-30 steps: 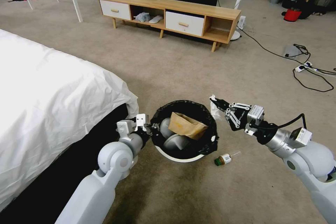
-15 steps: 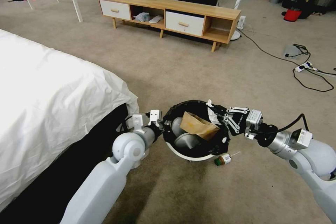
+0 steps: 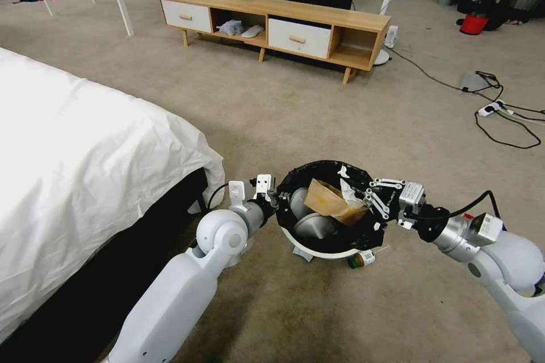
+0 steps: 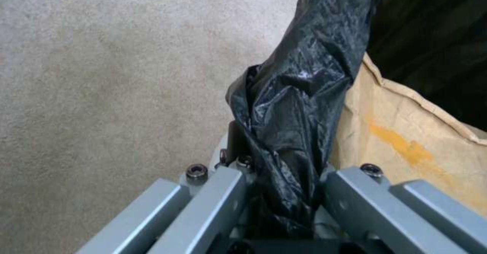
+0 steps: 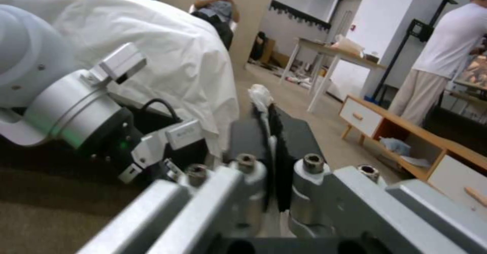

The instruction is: Pick up the trash bin and place the garbage on the floor into it.

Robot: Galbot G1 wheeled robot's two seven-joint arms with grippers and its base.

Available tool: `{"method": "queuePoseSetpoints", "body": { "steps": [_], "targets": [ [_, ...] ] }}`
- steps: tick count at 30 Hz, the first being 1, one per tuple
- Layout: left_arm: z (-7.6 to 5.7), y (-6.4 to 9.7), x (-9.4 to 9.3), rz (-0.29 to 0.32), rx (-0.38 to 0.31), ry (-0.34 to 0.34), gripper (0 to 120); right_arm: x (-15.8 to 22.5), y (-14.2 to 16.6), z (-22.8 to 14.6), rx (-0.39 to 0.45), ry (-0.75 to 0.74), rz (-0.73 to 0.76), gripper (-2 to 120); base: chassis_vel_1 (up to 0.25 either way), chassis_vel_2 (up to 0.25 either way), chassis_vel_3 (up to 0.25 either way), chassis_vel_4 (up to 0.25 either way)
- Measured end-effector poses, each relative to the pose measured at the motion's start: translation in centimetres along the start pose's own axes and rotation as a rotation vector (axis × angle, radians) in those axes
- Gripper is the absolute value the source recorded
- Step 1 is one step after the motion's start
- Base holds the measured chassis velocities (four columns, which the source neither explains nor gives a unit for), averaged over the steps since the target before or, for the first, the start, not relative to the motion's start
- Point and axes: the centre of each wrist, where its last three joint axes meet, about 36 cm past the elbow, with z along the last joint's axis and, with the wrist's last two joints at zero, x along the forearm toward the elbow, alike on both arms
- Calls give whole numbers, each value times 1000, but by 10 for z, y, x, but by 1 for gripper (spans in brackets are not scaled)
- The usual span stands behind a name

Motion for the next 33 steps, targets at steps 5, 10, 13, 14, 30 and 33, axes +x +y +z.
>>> {"method": "queuePoseSetpoints", "body": {
  "steps": [5,10,13,14,30,33],
  "targets": [
    [2,0,0,-1,3,-1,2,1,-1,2,-2,3,9,22,0,0,0,0],
    [3,0,-2,-3,4,-3,2,1,-1,3,-4,7,11,39,0,0,0,0],
    [3,0,-2,-3,4,-5,2,2,-2,3,-5,10,10,50,0,0,0,0],
    [4,0,-2,-4,3,-6,2,2,-2,3,-10,20,6,58,0,0,0,0],
    [9,5,9,-21,9,-22,2,4,-1,-2,-23,130,-22,100,0,0,0,0],
    [8,9,14,-33,17,-32,2,3,-4,-8,-8,106,-2,100,0,0,0,0]
  ]
}}
